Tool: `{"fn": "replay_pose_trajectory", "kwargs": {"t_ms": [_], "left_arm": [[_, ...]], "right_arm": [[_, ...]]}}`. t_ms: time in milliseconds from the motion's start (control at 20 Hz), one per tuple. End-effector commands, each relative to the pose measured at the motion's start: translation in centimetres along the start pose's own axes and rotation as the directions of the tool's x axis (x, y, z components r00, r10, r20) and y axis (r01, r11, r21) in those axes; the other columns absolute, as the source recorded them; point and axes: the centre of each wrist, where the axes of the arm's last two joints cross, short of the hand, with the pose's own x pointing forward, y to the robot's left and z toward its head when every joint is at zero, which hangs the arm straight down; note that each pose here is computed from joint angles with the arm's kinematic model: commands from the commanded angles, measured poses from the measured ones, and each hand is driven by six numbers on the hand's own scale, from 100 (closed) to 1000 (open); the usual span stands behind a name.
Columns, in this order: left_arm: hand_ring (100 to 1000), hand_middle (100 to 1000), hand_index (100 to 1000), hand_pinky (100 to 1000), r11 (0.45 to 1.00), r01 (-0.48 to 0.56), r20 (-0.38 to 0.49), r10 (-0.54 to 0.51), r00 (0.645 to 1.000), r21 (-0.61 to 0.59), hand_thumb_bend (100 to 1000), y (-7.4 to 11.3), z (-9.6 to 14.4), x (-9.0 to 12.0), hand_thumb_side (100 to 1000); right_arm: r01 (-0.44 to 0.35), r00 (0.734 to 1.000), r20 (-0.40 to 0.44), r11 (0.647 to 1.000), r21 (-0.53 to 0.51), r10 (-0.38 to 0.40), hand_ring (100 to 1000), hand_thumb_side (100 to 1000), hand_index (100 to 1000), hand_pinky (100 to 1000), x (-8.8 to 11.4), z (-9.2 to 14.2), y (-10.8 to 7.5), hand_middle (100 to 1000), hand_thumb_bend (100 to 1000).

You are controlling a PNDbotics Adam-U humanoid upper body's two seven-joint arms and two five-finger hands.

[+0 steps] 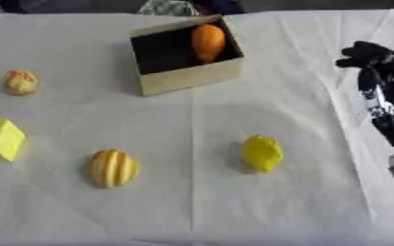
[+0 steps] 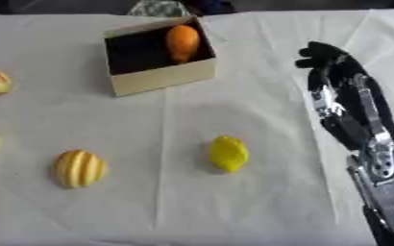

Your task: Pick up objects on the table and place them in the box.

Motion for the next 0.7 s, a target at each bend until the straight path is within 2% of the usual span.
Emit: {"fn": "replay_pose_trajectory", "kwargs": {"t_ms": [50,200,450,700], "left_arm": [[938,844,919,963,0.996,0.061,-0.021,-0.062,0.998,-0.064,538,2.2,0.9,0.0,100],[939,847,915,962,0.995,0.051,-0.037,-0.054,0.998,-0.088,561,1.8,0.6,-0.4,100],[937,850,921,953,0.997,0.043,-0.04,-0.046,0.998,-0.06,608,1.3,-1.1,-0.8,100],[938,850,917,953,0.994,0.045,-0.007,-0.046,0.999,-0.102,573,0.9,-3.7,-0.8,100]], "right_arm": [[-0.011,1.0,0.022,1.0,0.015,0.011,756,660,857,961,0.6,-0.6,-0.5,759,100],[-0.003,1.0,0.023,1.0,0.016,0.003,756,660,856,961,0.6,-0.7,-0.4,759,100],[0.011,1.0,0.027,1.0,0.017,-0.012,755,662,855,961,0.7,-0.9,-0.3,758,100],[0.023,0.999,0.031,1.0,0.016,-0.023,754,663,855,962,0.7,-1.1,-0.2,757,100]]}}
